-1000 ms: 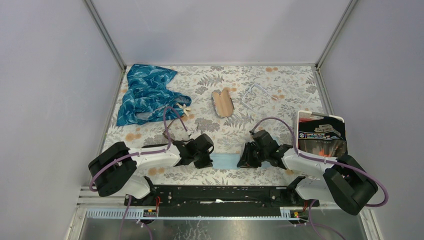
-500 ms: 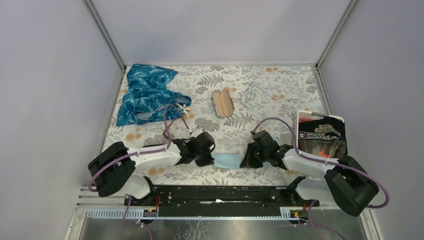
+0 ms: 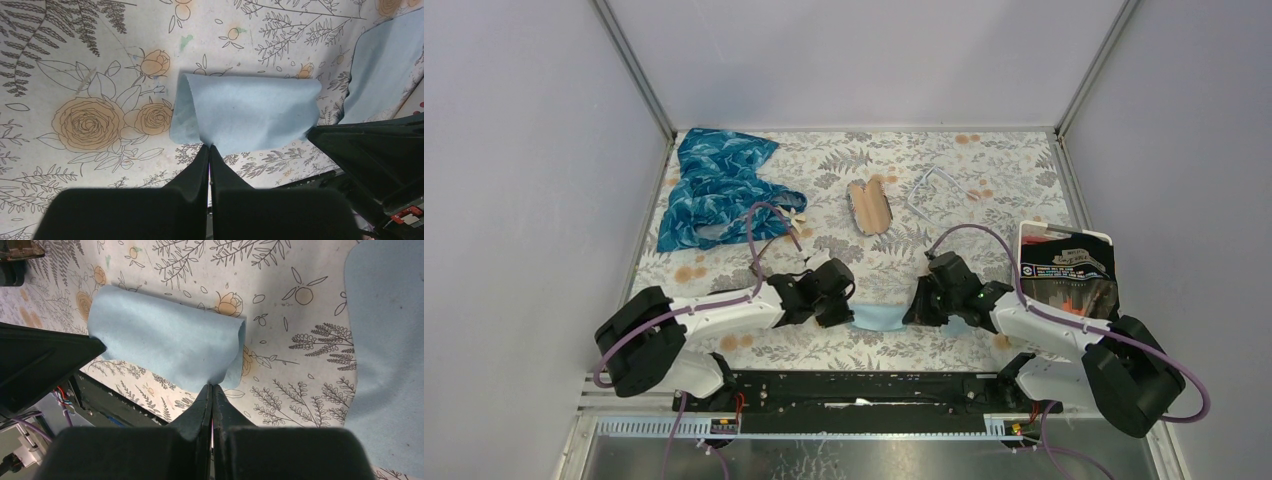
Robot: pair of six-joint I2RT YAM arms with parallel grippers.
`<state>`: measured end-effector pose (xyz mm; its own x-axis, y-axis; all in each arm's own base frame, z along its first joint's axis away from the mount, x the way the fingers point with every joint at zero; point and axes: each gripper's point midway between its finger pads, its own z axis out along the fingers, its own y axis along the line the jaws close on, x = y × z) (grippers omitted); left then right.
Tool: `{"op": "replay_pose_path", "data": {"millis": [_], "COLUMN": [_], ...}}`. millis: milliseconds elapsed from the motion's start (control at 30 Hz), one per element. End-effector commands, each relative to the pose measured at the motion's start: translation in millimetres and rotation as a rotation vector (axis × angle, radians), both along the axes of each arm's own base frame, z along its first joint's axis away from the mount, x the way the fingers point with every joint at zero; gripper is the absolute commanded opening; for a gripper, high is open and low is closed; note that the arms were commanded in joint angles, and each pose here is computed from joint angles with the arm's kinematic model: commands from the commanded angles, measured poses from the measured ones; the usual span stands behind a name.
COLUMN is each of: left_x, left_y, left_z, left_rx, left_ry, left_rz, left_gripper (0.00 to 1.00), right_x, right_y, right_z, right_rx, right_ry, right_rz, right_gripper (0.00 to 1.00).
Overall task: Organize the sunglasses
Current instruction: Fold the glasses cleaning cloth at the center of the board.
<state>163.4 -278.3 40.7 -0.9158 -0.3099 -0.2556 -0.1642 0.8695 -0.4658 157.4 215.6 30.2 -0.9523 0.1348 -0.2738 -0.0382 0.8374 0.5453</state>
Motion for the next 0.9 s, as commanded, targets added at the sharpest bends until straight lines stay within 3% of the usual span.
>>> {"op": "replay_pose_path", "data": {"millis": [0,867], "left_x": [10,14], "left_y": [8,5], "left_z": [5,-28], "left_rx": [0.024,0.066], "left_ry": [-0.039,0.012], "left_rz": [0.024,-0.001], "left_gripper": [0.0,0.0], "right_x": [11,0], "right_y": [3,2], "right_z": [7,-13], "right_rx": [-0.017,-0.03], "right_ry": [-0.042,0.02], "right_rz": [0.0,0.027], "right_gripper": [0.0,0.0]}}
